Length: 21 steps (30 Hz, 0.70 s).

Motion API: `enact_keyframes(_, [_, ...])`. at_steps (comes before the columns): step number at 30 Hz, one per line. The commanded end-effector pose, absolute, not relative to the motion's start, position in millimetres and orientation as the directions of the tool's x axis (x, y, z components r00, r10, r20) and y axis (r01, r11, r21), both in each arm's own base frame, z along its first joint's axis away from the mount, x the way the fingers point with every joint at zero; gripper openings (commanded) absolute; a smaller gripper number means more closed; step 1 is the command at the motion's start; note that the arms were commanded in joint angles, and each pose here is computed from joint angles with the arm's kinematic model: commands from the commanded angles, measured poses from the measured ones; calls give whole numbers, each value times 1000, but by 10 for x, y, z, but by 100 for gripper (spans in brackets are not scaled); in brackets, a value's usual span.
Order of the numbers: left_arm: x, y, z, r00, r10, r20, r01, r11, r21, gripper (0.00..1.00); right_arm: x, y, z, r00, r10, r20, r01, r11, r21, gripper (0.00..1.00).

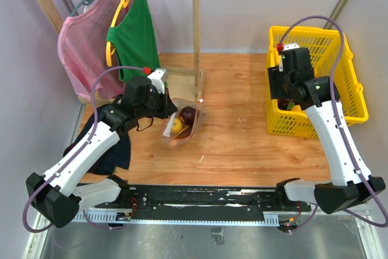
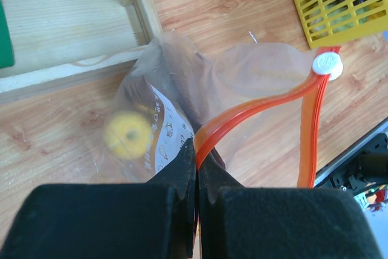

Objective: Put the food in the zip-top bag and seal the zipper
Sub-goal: Pick up the fake fruit from the bin.

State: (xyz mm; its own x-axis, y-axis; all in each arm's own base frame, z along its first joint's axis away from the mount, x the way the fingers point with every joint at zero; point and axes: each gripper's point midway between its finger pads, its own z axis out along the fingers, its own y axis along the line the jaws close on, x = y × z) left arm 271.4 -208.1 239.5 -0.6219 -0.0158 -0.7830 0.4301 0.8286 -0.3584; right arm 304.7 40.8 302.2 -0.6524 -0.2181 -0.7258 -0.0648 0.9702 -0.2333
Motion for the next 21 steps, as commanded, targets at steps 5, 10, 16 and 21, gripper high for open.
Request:
enact_keyframes(5, [2715, -2071, 2555, -573, -41, -818, 457, 813, -362, 0, 2992, -422, 2712, -769, -25, -639, 188, 946, -263, 70])
enact_keyframes(10, [2713, -2064, 2557, -572, -43, -819, 456, 814, -360, 0, 3089, -530, 2366, -807, 50, -589, 211, 955, -208, 80])
enact_keyframes(16, [2709, -2061, 2557, -571, -42, -820, 457, 814, -359, 0, 3212, -589, 2076, -837, 113, -536, 221, 965, -143, 92])
enact_keyframes(21, [2711, -2062, 2552, -571, -41, -820, 457, 814, -359, 0, 3218, -646, 1933, -872, 113, -476, 219, 960, -174, 99])
